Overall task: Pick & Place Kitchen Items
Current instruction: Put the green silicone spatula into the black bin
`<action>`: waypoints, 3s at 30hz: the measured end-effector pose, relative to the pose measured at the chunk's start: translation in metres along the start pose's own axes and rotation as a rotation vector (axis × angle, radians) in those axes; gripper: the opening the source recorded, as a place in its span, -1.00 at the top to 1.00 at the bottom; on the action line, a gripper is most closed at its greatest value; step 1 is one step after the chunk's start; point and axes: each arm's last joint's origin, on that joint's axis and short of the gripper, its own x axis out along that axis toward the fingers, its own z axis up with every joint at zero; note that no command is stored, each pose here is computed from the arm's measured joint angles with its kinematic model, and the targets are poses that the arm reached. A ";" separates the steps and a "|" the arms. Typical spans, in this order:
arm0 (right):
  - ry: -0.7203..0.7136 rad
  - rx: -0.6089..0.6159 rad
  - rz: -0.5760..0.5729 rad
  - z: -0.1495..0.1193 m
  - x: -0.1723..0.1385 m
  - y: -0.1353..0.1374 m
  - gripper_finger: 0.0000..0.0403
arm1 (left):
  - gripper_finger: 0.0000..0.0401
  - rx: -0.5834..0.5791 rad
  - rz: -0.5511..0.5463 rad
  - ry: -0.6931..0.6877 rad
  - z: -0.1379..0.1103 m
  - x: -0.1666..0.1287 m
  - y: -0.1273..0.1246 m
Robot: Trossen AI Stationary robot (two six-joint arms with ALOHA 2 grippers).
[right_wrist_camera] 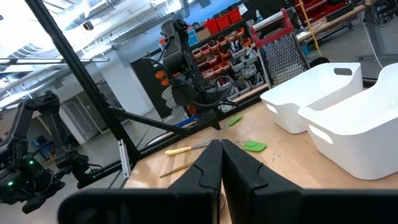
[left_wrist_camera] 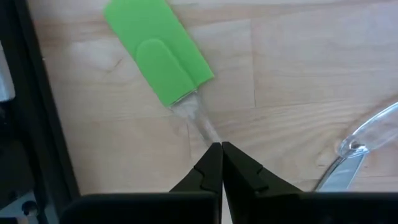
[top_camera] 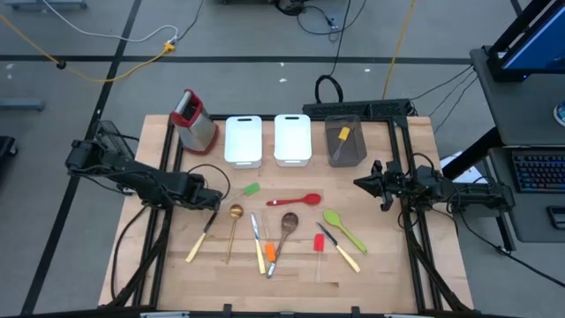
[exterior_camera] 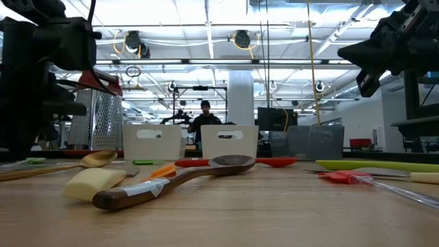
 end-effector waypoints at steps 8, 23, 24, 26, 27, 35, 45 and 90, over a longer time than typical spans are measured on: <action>0.001 0.000 0.000 0.000 0.000 0.000 1.00 | 0.98 -0.008 -0.004 -0.001 0.000 -0.001 0.000; 0.000 0.000 0.000 0.000 0.000 0.000 1.00 | 0.86 -0.154 -0.033 -0.155 0.005 -0.001 -0.001; 0.001 0.000 0.000 0.000 0.000 0.000 1.00 | 0.86 -0.162 -0.036 -0.162 0.005 -0.001 -0.001; 0.000 0.000 0.000 0.000 0.000 0.000 1.00 | 0.84 -0.173 -0.039 -0.172 0.005 -0.001 -0.001; 0.001 0.000 0.000 0.000 0.000 0.000 1.00 | 0.82 -0.173 -0.039 -0.172 0.005 -0.001 -0.001; 0.010 -0.002 -0.005 -0.001 0.000 0.000 1.00 | 0.45 -0.185 -0.043 -0.192 0.006 -0.002 -0.001; 0.010 -0.001 -0.002 -0.001 0.000 0.000 1.00 | -0.11 -0.181 0.060 -0.228 0.005 0.012 -0.008; 0.035 0.000 -0.015 -0.003 0.000 -0.002 1.00 | -0.28 -0.052 0.126 -0.089 0.000 0.018 -0.009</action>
